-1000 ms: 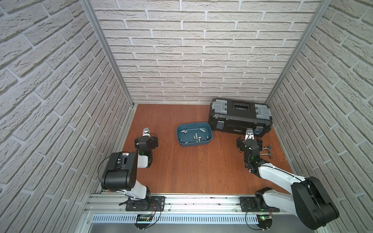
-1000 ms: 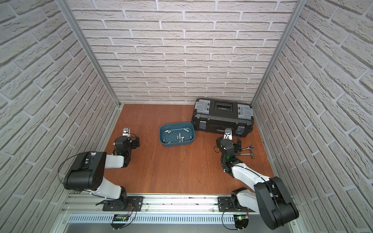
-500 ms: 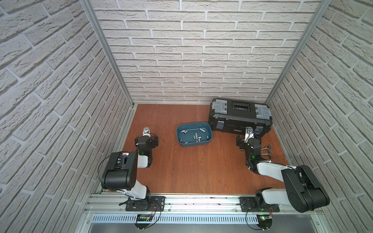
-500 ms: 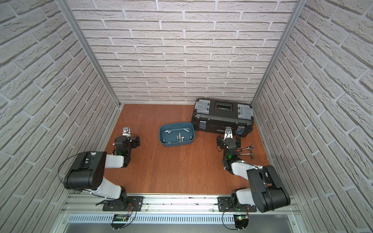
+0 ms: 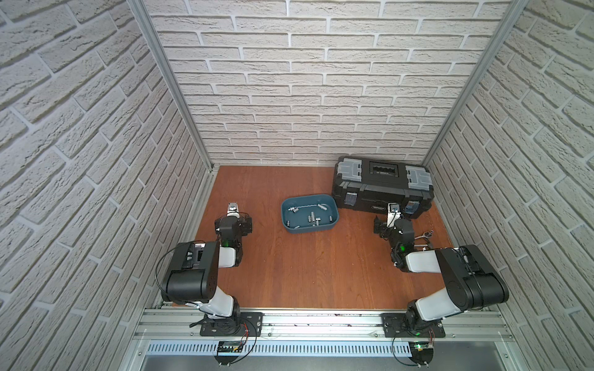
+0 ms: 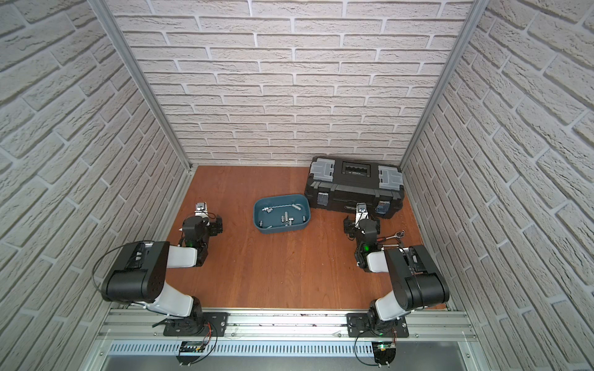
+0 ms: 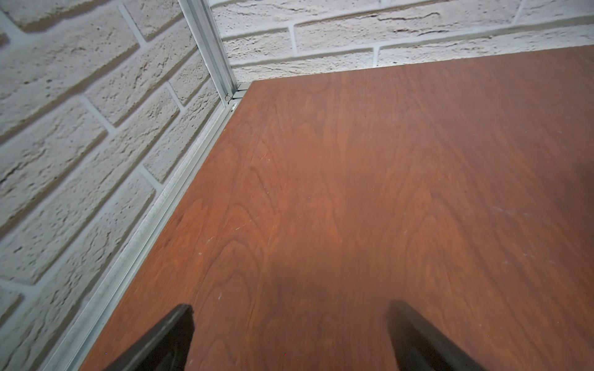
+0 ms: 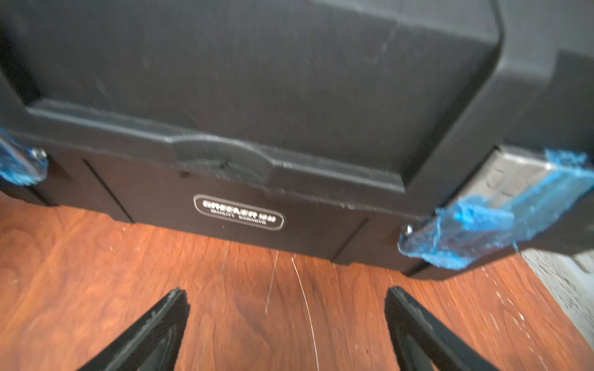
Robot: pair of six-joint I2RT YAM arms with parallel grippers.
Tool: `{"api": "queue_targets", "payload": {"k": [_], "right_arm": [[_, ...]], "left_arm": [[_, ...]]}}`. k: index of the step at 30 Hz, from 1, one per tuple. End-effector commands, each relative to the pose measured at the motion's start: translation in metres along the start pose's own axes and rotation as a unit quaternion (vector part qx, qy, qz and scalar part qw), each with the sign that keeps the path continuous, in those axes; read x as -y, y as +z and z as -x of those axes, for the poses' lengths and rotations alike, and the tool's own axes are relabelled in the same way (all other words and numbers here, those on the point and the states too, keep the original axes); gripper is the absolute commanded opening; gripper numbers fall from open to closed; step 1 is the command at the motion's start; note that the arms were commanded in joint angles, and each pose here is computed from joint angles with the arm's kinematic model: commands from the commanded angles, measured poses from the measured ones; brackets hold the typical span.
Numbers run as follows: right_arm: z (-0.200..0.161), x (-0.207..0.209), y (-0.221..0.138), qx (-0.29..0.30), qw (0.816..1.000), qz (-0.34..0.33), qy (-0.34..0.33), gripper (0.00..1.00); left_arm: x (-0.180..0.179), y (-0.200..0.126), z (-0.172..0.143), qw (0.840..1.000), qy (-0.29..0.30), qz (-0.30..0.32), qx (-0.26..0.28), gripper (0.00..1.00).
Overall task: Put the socket on the desktop into the storage box
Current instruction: Reset both arms
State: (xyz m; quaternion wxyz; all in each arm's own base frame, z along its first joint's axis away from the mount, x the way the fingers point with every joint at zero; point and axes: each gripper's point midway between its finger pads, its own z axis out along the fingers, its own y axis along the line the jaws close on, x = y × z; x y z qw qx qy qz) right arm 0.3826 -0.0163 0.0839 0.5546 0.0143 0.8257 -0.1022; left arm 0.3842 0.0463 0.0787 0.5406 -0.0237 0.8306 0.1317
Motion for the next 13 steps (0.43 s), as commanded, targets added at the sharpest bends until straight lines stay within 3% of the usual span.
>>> {"api": "queue_targets", "payload": {"k": [1,13], "right_arm": [[0.0145,-0.0010,0.0022,0.019,1.000,0.011,0.007,0.99],[0.0148,-0.0020,0.0032,0.016,1.000,0.017,0.008,0.99]], "left_arm": [[-0.0022,0.0009,0.0121,1.000,-0.005,-0.001,0.023,0.98],[-0.0024,0.0035,0.0119,1.000,-0.013,-0.018,0.019,0.98]]}}
